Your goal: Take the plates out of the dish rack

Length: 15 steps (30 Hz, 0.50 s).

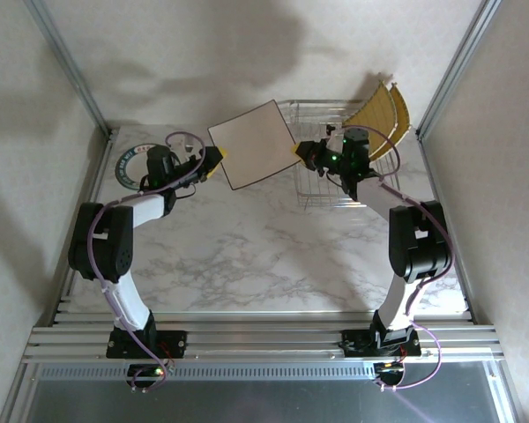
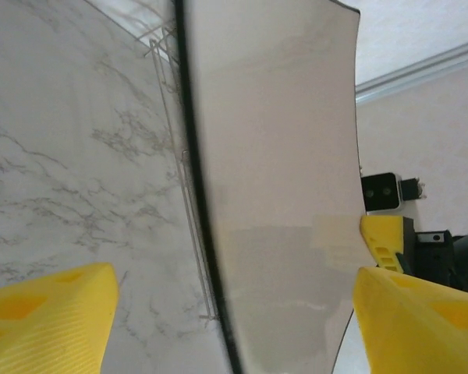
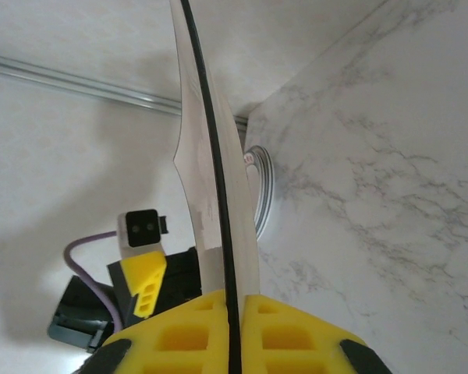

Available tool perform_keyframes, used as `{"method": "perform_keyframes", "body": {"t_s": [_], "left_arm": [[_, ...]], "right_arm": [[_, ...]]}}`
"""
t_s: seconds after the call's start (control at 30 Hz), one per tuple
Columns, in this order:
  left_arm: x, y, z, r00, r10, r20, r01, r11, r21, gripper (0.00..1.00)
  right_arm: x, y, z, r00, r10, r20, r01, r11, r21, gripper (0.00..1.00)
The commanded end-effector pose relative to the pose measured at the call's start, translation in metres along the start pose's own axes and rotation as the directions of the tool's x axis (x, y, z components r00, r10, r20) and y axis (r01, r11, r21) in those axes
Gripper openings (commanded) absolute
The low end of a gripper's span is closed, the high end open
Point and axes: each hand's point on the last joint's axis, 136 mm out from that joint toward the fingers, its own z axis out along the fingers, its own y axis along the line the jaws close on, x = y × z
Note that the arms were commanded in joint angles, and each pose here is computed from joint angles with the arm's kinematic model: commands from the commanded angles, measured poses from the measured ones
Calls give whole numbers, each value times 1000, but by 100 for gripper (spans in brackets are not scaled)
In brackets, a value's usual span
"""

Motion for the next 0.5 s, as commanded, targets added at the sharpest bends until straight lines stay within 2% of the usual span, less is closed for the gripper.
{"method": "perform_keyframes", "body": {"t_s": [0.0,0.13,0.4,0.47], "left_arm": [[-3,-20,-6,997,79,-8,-79,997,14,80],[-3,-16,-4,997,75,-8,-75,997,7,77],[-2,-17,0,1000,28,-7,-27,997,71,54],[-2,-20,0,1000,28,-12,-27,996,80,52]], "right_arm": [[-25,78,-7,978,-195,74,205,966,-160,0],[-18,86,-1,983,-179,41,184,959,-218,0],[-11,84,0,985,-170,14,169,957,-237,0],[-11,84,1,984,-178,3,174,961,-214,0]]}}
